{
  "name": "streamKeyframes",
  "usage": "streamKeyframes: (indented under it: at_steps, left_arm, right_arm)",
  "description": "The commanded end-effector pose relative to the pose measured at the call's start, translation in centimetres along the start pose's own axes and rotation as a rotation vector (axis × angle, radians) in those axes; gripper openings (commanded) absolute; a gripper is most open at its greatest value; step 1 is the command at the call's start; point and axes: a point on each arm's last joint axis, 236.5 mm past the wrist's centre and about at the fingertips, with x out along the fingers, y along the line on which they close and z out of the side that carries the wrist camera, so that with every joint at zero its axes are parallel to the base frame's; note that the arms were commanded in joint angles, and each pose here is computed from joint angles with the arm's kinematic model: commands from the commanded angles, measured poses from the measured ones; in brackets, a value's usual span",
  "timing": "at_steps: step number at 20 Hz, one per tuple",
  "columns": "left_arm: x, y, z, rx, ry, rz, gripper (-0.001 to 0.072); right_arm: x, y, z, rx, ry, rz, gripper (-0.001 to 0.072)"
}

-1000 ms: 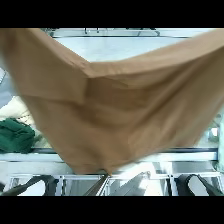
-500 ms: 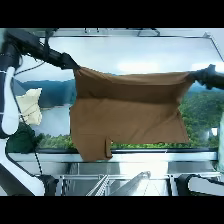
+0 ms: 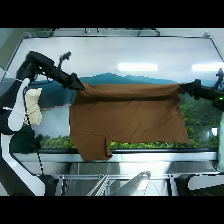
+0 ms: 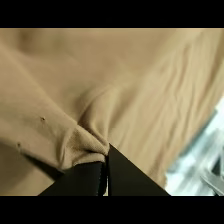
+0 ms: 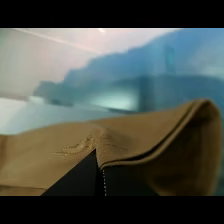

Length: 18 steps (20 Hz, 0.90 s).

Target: Fold the shirts.

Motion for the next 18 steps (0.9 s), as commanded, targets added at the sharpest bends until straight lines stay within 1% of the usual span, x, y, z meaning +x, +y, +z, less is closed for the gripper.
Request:
streamKeyframes:
  at_steps: [1, 7, 16, 17, 18]
  left_arm:
    - [2.9, 0.6, -3.2, -0.073, 0.101, -0.030, 0.0014]
    - [3.4, 2.3, -4.6, -0.151, 0.118, -0.017, 0.0013]
    - [2.1, 2.5, -5.5, -0.185, 0.142, -0.042, 0.0014]
    - [2.0, 2.2, -6.0, -0.193, 0.162, -0.053, 0.0017]
    - [1.9, 1.9, -6.3, -0.197, 0.181, -0.062, 0.0165]
  right_arm:
    - [-0.5, -3.1, -3.8, -0.026, 0.159, -0.102, 0.0019]
    - [-0.9, -4.2, -5.8, -0.032, 0.245, -0.143, 0.0019]
    - [-0.9, -4.1, -5.8, -0.032, 0.247, -0.141, 0.0024]
    - [-1.0, -3.9, -5.9, -0.030, 0.251, -0.132, 0.0103]
    - [-1.2, -3.7, -5.8, -0.025, 0.252, -0.127, 0.0258]
